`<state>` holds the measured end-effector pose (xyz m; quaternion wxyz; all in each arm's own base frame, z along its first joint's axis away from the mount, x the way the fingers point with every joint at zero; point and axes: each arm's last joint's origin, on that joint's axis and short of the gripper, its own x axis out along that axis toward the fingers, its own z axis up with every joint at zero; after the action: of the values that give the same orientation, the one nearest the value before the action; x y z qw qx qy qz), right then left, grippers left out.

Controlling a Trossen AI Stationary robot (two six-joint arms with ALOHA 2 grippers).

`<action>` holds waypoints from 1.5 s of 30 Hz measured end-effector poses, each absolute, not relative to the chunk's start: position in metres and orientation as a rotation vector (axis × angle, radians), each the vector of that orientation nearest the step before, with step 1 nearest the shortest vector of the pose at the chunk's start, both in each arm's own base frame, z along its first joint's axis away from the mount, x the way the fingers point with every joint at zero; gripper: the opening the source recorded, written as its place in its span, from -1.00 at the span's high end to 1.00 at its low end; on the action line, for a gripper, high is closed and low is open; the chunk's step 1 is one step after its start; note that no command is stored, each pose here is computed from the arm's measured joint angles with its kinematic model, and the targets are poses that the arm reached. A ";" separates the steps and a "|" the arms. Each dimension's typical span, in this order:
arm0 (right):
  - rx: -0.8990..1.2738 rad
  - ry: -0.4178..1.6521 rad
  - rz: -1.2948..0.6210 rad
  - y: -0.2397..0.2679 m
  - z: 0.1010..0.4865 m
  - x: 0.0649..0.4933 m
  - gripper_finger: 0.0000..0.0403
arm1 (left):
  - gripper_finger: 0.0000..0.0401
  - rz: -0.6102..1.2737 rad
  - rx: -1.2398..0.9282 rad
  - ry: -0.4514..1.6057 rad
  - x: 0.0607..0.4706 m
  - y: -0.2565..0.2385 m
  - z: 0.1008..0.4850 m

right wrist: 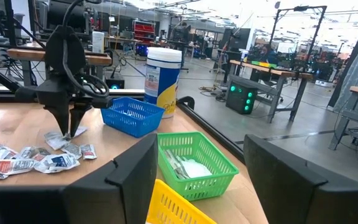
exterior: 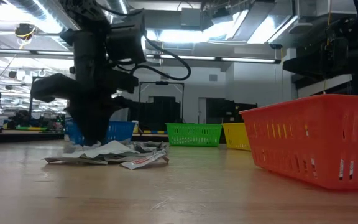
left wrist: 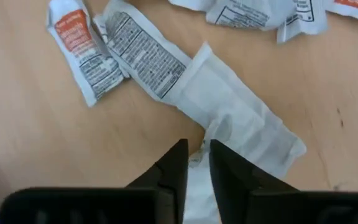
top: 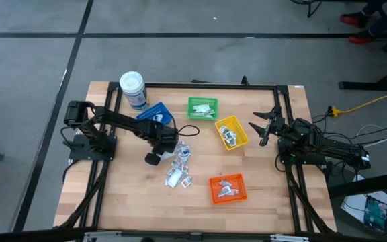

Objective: Pick & Place First Aid Supplies
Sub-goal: Put the white bandage into the green bin

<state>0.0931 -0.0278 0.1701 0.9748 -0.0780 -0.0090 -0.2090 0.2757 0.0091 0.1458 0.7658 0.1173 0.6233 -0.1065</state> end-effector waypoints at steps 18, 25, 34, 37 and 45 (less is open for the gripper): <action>-0.158 -0.019 -0.421 -0.028 0.170 0.093 -0.17 | 0.99 -0.161 0.183 1.308 0.269 0.013 0.157; -0.157 -0.019 -0.421 -0.028 0.170 0.093 -0.17 | 0.99 -0.086 0.123 1.211 0.269 0.019 0.179; -0.158 -0.019 -0.422 -0.028 0.170 0.093 -0.17 | 0.99 0.002 0.095 1.030 0.291 0.038 0.214; -0.158 -0.019 -0.421 -0.028 0.170 0.093 -0.17 | 0.99 0.037 0.096 0.970 0.297 0.046 0.224; -0.158 -0.018 -0.422 -0.028 0.170 0.093 -0.17 | 0.99 0.163 0.123 0.804 0.312 0.066 0.247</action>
<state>0.0931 -0.0278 0.1701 0.9747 -0.0781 -0.0090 -0.2090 0.3120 0.0660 0.2473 0.9152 0.0599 0.3905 0.0791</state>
